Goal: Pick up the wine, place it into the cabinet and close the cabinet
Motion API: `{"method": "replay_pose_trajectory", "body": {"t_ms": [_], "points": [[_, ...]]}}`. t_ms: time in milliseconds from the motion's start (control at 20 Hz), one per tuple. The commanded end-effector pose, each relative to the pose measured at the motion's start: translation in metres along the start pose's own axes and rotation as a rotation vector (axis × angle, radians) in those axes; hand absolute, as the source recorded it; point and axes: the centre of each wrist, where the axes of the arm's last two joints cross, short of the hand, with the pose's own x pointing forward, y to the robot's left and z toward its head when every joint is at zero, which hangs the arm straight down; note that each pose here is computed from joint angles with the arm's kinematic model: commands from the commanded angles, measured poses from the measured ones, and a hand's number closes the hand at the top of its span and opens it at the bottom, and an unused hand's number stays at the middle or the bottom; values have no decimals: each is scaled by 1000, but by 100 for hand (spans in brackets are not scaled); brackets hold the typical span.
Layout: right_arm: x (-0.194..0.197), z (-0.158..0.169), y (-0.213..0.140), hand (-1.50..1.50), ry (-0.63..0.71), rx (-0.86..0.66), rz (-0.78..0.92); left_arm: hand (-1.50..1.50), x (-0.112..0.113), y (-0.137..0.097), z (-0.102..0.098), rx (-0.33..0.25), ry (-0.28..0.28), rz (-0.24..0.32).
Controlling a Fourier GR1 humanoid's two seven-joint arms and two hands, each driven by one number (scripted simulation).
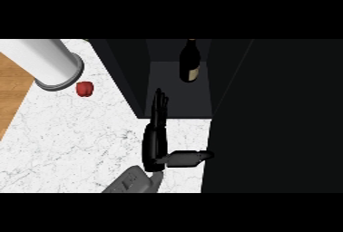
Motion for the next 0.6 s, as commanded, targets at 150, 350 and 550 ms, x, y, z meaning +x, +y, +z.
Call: {"method": "replay_pose_trajectory", "body": {"t_ms": [150,350,550], "points": [[10,12,-6,-150,-43,-3,-9,-150,46,21,39,58,-7,-24],[18,12,-2,-150,-24,16,-16,-150,69,19,57,70,-15,13],[26,27,-6,-150,-27,83,-9,-150,79,37,61,38,-28,52]]}}
